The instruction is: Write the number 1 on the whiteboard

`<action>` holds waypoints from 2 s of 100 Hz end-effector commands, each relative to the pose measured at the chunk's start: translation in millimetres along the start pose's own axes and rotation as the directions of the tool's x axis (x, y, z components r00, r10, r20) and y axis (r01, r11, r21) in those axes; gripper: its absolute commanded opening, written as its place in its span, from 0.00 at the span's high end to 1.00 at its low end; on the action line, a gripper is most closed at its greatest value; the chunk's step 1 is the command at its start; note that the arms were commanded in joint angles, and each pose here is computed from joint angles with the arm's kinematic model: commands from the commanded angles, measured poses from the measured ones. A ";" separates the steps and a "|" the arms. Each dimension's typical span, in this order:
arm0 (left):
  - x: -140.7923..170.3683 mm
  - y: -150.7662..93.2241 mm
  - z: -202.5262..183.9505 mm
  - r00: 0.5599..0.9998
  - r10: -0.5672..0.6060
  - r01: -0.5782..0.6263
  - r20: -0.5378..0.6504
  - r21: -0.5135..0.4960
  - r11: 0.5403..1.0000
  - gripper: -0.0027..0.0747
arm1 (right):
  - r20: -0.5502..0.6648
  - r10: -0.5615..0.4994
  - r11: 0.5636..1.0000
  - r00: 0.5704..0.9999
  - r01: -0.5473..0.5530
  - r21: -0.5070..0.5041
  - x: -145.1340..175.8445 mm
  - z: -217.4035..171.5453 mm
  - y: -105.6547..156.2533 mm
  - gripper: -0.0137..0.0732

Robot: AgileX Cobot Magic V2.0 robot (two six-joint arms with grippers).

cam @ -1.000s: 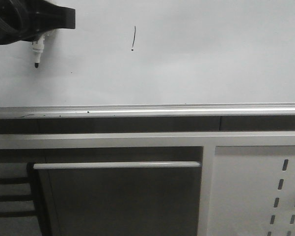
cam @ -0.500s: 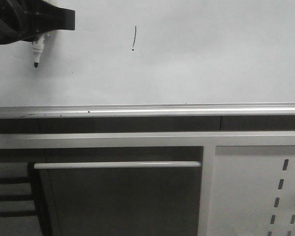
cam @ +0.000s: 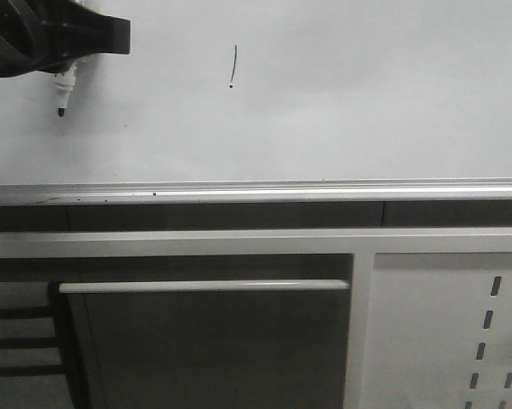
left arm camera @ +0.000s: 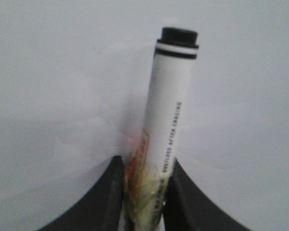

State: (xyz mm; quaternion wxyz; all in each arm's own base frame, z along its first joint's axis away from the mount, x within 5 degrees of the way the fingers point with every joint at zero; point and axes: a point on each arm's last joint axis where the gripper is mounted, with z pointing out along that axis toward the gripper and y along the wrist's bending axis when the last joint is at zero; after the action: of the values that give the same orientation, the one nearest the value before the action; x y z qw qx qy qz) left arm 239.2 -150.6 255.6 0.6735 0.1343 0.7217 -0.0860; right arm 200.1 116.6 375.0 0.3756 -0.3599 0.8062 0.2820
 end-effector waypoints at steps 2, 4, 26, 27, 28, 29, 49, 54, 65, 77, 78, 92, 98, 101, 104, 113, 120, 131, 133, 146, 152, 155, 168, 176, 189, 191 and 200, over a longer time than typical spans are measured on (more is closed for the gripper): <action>-24.6 14.7 4.8 0.988 -0.043 0.058 0.150 -0.101 0.993 0.75 | 0.086 -0.009 1.000 0.996 0.008 0.015 -12.5 -12.3 5.0 0.30; -24.6 14.7 4.8 0.988 -0.043 0.058 0.150 -0.101 0.993 0.73 | 0.086 -0.009 1.000 0.996 0.008 0.015 -12.5 -12.3 5.0 0.30; -24.6 15.6 4.7 0.987 -0.050 0.067 0.152 -0.110 0.992 0.58 | 0.085 -0.009 1.000 0.996 0.008 0.014 -12.4 -12.3 5.1 0.30; -24.6 15.6 4.7 0.987 -0.050 0.067 0.152 -0.110 0.992 0.58 | 0.085 -0.009 1.000 0.996 0.008 0.014 -12.4 -12.3 5.1 0.30; -24.6 15.6 4.7 0.987 -0.050 0.067 0.152 -0.110 0.992 0.58 | 0.085 -0.009 1.000 0.996 0.008 0.014 -12.4 -12.3 5.1 0.30; -24.6 15.6 4.7 0.987 -0.050 0.067 0.152 -0.110 0.992 0.58 | 0.085 -0.009 1.000 0.996 0.008 0.014 -12.4 -12.3 5.1 0.30; -24.6 15.6 4.7 0.987 -0.050 0.067 0.152 -0.110 0.992 0.58 | 0.083 -0.009 1.000 0.996 0.008 0.012 -12.2 -12.3 5.2 0.30; -24.6 15.6 4.7 0.987 -0.050 0.067 0.152 -0.110 0.992 0.58 | 0.083 -0.009 1.000 0.996 0.008 0.012 -12.2 -12.3 5.2 0.30; -24.6 15.6 4.7 0.987 -0.050 0.067 0.152 -0.110 0.992 0.58 | 0.083 -0.009 1.000 0.996 0.008 0.012 -12.2 -12.3 5.2 0.30; -24.7 15.7 4.6 0.987 -0.050 0.068 0.154 -0.111 0.992 0.58 | 0.083 -0.009 1.000 0.996 0.008 0.012 -12.2 -12.3 5.2 0.30; -24.9 15.8 4.6 0.987 -0.050 0.068 0.155 -0.112 0.991 0.58 | 0.083 -0.009 1.000 0.996 0.008 0.012 -12.2 -12.3 5.2 0.30; -26.8 16.3 3.4 0.985 -0.052 0.071 0.162 -0.112 0.991 0.58 | 0.082 -0.010 1.000 0.997 0.009 0.014 -12.1 -12.3 5.1 0.30; -30.1 17.1 1.2 0.983 -0.056 0.076 0.174 -0.111 0.991 0.56 | 0.080 -0.013 1.000 0.997 0.011 0.016 -11.9 -12.3 4.9 0.30; -31.7 17.3 0.3 0.982 -0.055 0.075 0.180 -0.109 0.991 0.55 | 0.078 -0.014 1.000 0.997 0.013 0.017 -11.8 -12.3 4.8 0.30; -33.5 17.6 -0.9 0.981 -0.055 0.076 0.187 -0.107 0.991 0.53 | 0.078 -0.014 1.000 0.997 0.013 0.017 -11.8 -12.3 4.8 0.30; -39.1 18.7 -5.3 0.978 -0.065 0.086 0.198 -0.099 0.991 0.49 | 0.080 -0.014 1.000 0.997 0.012 0.019 -11.9 -12.3 4.7 0.30; -44.2 19.8 -9.5 0.975 -0.074 0.094 0.208 -0.091 0.991 0.47 | 0.085 -0.014 1.000 0.996 0.012 0.024 -12.4 -12.3 4.2 0.30; -52.8 21.2 -17.9 0.973 -0.091 0.107 0.214 -0.068 0.992 0.46 | 0.091 -0.014 0.999 0.996 0.012 0.030 -12.9 -12.4 3.7 0.30; -54.6 21.5 -19.8 0.972 -0.092 0.108 0.214 -0.063 0.992 0.46 | 0.091 -0.014 0.999 0.996 0.012 0.030 -12.9 -12.4 3.7 0.30; -64.7 23.4 -31.8 0.970 -0.109 0.118 0.219 -0.032 0.992 0.46 | 0.092 -0.015 0.999 0.996 0.012 0.030 -13.0 -12.9 4.0 0.30; -71.1 25.0 -39.3 0.966 -0.122 0.128 0.229 -0.016 0.992 0.46 | 0.095 -0.018 0.999 0.995 0.015 0.031 -13.1 -14.1 4.9 0.30; -73.7 25.5 -42.7 0.965 -0.127 0.132 0.230 -0.006 0.991 0.46 | 0.097 -0.019 0.999 0.995 0.016 0.032 -13.2 -14.7 5.3 0.30; -85.9 28.4 -59.7 0.958 -0.153 0.149 0.243 0.036 0.988 0.47 | 0.128 -0.026 0.999 0.991 0.020 0.048 -14.9 -22.4 9.7 0.32; -90.9 29.1 -69.6 0.964 -0.128 0.117 0.235 0.060 0.991 0.53 | 0.157 -0.041 0.997 0.987 0.031 0.064 -16.2 -29.1 13.5 0.40; -98.1 30.0 -88.1 0.973 -0.064 0.042 0.222 0.105 0.994 0.78 | 0.234 -0.077 0.992 0.969 0.052 0.112 -19.3 -46.2 22.3 0.68; -98.8 30.1 -90.3 0.973 -0.060 0.036 0.221 0.111 0.993 0.81 | 0.247 -0.083 0.991 0.966 0.054 0.122 -19.5 -49.0 23.7 0.73; -104.0 31.5 -104.4 0.973 -0.044 0.011 0.227 0.145 0.989 0.99 | 0.304 -0.108 0.985 0.947 0.060 0.164 -20.0 -60.6 29.1 0.91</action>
State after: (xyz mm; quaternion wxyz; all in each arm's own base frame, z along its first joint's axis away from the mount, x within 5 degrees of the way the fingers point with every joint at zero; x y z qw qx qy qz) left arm 167.3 -105.0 347.3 0.7116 0.1558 0.6653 -0.1636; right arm 172.0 103.7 407.7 0.4708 -0.3478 0.7691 0.2567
